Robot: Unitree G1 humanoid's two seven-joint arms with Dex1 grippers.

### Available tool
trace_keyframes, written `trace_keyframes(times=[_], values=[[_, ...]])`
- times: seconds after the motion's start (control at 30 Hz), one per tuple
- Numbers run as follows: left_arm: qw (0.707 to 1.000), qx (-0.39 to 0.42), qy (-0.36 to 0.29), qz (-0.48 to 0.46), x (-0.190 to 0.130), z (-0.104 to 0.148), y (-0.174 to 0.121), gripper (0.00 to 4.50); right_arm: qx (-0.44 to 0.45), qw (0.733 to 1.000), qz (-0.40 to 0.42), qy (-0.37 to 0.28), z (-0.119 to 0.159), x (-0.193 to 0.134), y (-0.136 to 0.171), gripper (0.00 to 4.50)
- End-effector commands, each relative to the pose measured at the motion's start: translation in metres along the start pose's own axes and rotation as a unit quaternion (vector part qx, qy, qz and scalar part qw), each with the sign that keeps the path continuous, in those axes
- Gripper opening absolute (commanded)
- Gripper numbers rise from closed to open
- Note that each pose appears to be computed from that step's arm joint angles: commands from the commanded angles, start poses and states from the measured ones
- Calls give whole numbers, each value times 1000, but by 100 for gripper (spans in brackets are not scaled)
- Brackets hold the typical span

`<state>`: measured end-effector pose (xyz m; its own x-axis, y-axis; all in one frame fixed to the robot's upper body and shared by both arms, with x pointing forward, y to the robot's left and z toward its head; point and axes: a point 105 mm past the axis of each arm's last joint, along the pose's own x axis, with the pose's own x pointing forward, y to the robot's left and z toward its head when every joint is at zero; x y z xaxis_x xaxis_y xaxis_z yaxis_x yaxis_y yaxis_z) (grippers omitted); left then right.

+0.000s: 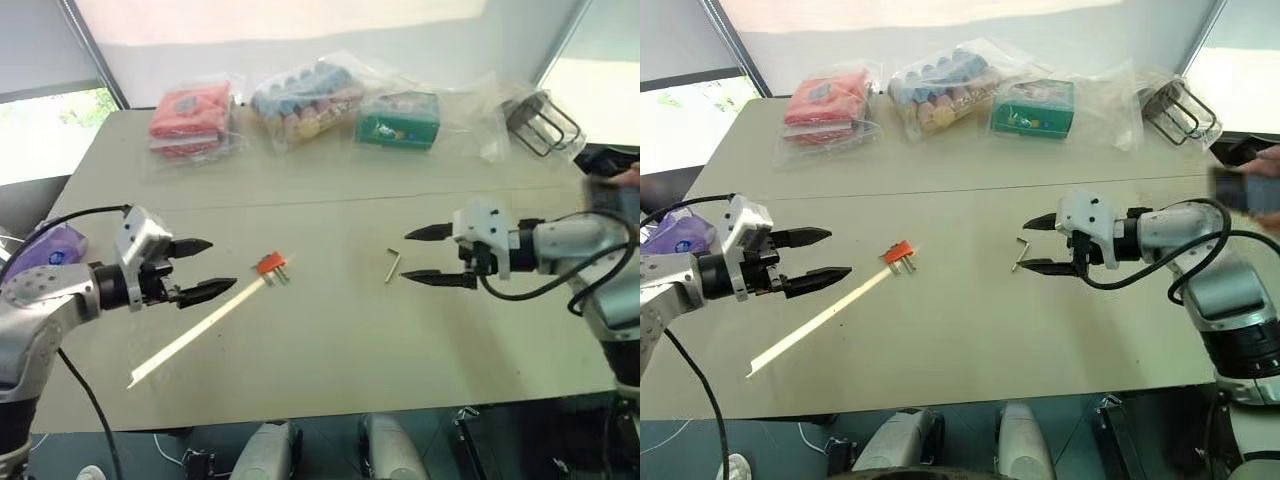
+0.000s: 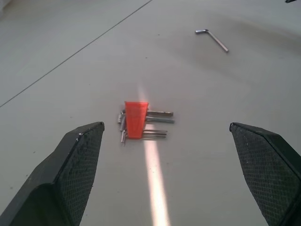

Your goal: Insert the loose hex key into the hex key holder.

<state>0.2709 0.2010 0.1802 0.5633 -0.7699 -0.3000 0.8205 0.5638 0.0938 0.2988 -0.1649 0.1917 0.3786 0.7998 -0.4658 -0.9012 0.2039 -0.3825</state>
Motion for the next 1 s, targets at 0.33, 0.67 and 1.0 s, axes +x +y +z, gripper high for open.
trace_keyframes(times=[0.33, 0.67, 1.0], values=[[1000, 8, -27, 8, -3, 17, -1, 446, -24, 999, -18, -23, 18, -1, -11, 328], [999, 7, -32, 29, -5, 19, 0, 446, -35, 999, -17, -35, 22, 12, -13, 328], [994, 1, -37, 103, -14, 9, 18, 446, -75, 993, -66, -65, 25, 76, -21, 328]])
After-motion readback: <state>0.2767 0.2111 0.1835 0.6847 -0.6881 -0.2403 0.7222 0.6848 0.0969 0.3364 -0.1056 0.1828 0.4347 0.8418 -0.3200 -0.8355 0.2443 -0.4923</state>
